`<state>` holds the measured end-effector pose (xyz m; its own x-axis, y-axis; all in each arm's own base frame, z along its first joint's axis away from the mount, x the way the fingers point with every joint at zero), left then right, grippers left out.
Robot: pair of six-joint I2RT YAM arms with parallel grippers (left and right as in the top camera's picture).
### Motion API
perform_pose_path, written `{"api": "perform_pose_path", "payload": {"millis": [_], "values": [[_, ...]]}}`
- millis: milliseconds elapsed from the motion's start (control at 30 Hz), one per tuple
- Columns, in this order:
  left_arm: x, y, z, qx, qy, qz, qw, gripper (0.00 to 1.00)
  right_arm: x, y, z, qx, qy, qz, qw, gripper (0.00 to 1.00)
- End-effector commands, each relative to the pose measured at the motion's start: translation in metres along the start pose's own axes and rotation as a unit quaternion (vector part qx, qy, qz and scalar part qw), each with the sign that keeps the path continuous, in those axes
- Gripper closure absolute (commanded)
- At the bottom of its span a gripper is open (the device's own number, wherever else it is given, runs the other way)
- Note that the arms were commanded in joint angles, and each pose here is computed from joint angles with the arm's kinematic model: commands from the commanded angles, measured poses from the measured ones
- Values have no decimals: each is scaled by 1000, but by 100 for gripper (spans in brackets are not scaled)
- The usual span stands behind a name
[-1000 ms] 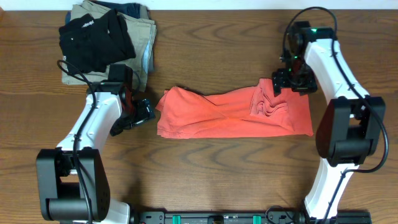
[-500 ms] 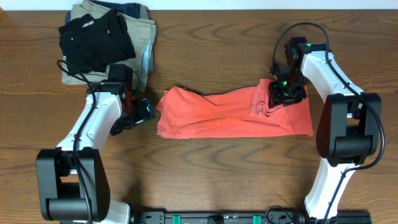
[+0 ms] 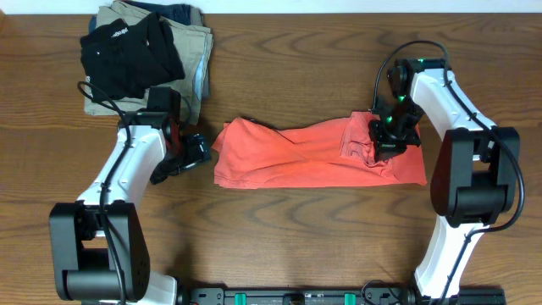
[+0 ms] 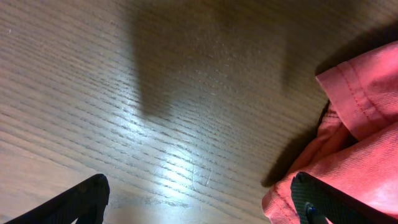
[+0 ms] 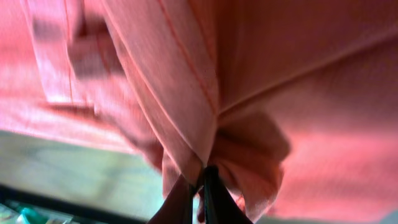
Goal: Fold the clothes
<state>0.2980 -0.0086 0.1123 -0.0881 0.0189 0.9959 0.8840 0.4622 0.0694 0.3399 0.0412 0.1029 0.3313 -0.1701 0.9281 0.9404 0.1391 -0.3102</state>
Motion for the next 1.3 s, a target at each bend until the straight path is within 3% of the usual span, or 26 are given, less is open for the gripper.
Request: {"api": "perform_pose_path", "payload": {"millis": [0,200,433,600,667,767,800,1100,1267], "values": [[-3,0,1,3,3,3,1000,5,12,-4,24,7,20,-12,1000,93],[-3,0,1,3,2,2,1000,5,6,-5,55,31,24,-7,999,81],[-4,0,1,2,3,3,1000,5,-1,-9,84,36,9,0,999,81],[-4,-1,1,2,3,4,1000,5,24,-13,60,-40,-100,-46,993,80],[-4,-1,1,2,3,4,1000,5,41,-17,50,-59,-119,-77,988,69],[-4,0,1,3,2,2,1000,5,64,-21,33,-80,-118,-124,982,21],[-4,0,1,3,2,2,1000,5,70,-22,27,-85,-115,-131,981,16],[-4,0,1,3,2,2,1000,5,48,-22,10,-38,-41,-108,993,11],[-5,-1,1,3,3,3,1000,5,14,-21,11,-29,-35,-97,994,17]]}}
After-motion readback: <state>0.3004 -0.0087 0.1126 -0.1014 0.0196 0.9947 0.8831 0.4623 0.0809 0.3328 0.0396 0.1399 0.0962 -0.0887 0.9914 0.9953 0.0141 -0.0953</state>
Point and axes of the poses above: each gripper's point midway between its finger pads, its own x axis back along the fingers, its own z axis along the line the jaws close on, y = z × x, the point moved 7 cm from there along x, back along the fingers, and after that the axes turned 4 degrees about x, right-handed, at the moved point
